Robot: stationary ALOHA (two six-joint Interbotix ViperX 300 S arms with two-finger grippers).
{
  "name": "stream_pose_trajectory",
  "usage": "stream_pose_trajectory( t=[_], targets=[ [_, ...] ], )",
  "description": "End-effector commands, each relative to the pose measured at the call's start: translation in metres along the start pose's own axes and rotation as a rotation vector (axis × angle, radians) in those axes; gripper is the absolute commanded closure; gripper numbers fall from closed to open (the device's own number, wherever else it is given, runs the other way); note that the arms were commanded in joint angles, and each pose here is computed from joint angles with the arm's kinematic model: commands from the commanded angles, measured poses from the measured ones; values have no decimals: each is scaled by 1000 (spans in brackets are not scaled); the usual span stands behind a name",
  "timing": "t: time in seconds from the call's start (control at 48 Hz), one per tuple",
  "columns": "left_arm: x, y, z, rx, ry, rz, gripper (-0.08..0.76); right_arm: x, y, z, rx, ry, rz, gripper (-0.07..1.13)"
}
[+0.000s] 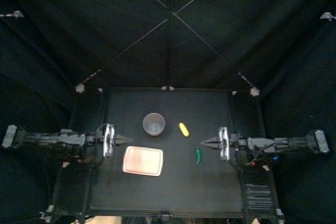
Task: Pick the corn then place it on the pink plate
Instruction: Pick the corn
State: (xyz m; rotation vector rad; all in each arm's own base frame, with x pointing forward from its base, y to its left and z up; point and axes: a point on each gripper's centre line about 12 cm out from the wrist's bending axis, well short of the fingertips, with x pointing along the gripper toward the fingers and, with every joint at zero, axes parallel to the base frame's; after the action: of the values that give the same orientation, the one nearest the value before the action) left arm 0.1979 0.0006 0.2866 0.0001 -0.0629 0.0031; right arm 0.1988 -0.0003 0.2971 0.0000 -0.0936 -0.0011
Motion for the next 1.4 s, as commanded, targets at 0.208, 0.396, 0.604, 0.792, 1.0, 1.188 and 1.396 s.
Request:
stream_pose_trajectory(
  t=[0.208, 0.396, 0.604, 0.792, 1.0, 1.188, 1.396],
  targets=[
    [-10, 4, 18, 21, -44, 18, 700, 21, -48, -36, 184, 162, -248, 1010],
    [-11, 4, 19, 21, -43, 18, 700, 44, -66, -53, 216, 286, -311, 996],
    [-11, 4, 19, 21, -35, 18, 700, 67, -74, -67, 245, 367, -333, 958],
    [-11, 4, 20, 21, -40, 18, 700, 78, -89, -83, 314, 447, -392, 721],
    [-11, 4, 20, 23, -38, 19, 700, 83, -103, -96, 358, 535, -439, 395],
    [-11, 4, 21, 23, -40, 18, 700, 89, -116, -109, 395, 598, -477, 241],
    [-11, 4, 21, 23, -40, 18, 700, 95, -125, -126, 426, 686, -497, 212]
  ],
)
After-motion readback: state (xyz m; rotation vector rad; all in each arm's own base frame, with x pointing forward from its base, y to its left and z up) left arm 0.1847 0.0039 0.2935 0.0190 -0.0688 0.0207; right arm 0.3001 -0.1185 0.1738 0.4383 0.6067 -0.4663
